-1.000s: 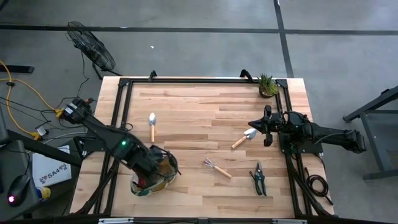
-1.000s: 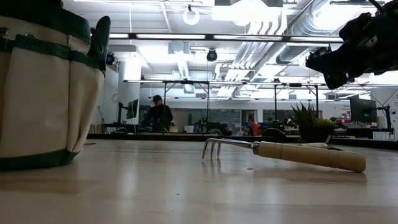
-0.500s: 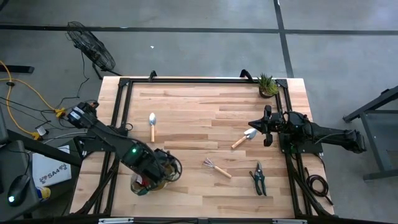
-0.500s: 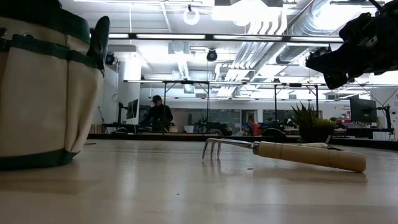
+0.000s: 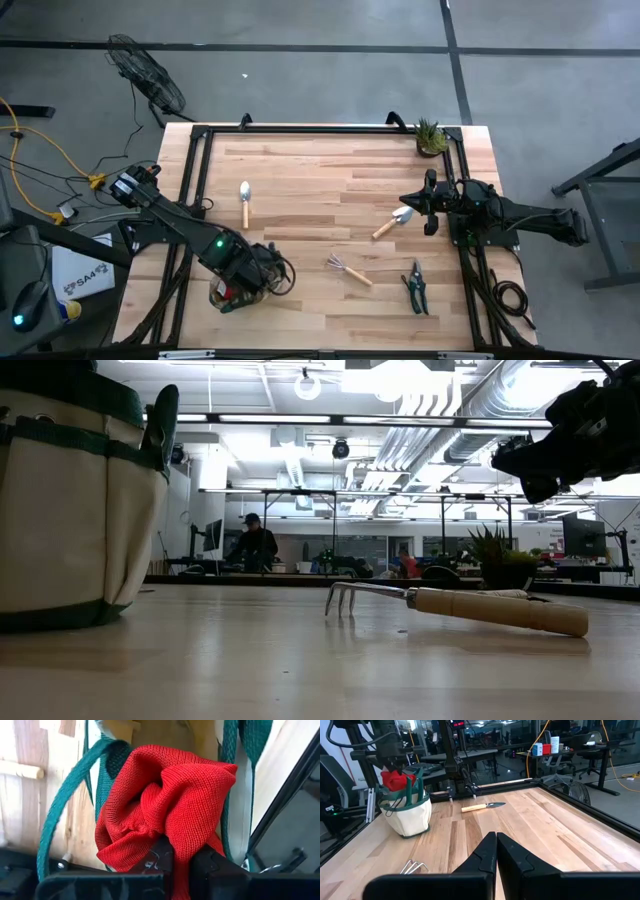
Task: Pick & Place Garden tools in Gardening bag
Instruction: Put the gloves into the gardening bag
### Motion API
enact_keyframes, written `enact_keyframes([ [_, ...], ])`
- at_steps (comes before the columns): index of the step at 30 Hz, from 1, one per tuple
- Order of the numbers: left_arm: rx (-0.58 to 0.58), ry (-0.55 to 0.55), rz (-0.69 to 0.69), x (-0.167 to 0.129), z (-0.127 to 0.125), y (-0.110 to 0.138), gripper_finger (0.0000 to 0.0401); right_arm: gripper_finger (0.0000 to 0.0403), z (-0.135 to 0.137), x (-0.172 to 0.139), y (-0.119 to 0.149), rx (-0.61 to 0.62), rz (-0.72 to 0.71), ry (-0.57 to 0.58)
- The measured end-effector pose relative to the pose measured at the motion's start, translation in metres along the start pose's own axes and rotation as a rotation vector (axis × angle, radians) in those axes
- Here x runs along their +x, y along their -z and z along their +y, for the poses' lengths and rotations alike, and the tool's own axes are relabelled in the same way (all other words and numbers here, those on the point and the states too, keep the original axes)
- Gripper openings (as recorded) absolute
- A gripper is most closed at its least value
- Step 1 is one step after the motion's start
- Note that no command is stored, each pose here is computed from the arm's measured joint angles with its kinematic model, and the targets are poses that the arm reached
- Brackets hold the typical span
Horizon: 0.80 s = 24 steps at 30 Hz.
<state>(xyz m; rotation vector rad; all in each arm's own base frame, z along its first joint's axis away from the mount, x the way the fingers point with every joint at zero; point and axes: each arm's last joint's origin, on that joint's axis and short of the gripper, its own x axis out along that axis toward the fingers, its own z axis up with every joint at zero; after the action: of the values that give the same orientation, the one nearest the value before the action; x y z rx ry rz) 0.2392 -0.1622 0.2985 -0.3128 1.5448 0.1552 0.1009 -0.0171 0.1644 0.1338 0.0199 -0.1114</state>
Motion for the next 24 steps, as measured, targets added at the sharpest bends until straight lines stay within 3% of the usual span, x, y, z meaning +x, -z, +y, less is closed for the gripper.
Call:
enact_keyframes([
  [7, 0.077, 0.015, 0.064, 0.019, 0.006, -0.002, 0.0014, 0.0003, 0.000, 0.000, 0.000, 0.000, 0.000, 0.000],
  [19, 0.041, 0.098, 0.050, 0.029, 0.006, -0.012, 0.0020, 0.0003, 0.000, 0.000, 0.000, 0.000, 0.000, 0.000],
  [24, 0.060, 0.059, 0.002, 0.029, 0.007, -0.012, 0.0014, 0.0003, 0.000, 0.000, 0.000, 0.000, 0.000, 0.000],
])
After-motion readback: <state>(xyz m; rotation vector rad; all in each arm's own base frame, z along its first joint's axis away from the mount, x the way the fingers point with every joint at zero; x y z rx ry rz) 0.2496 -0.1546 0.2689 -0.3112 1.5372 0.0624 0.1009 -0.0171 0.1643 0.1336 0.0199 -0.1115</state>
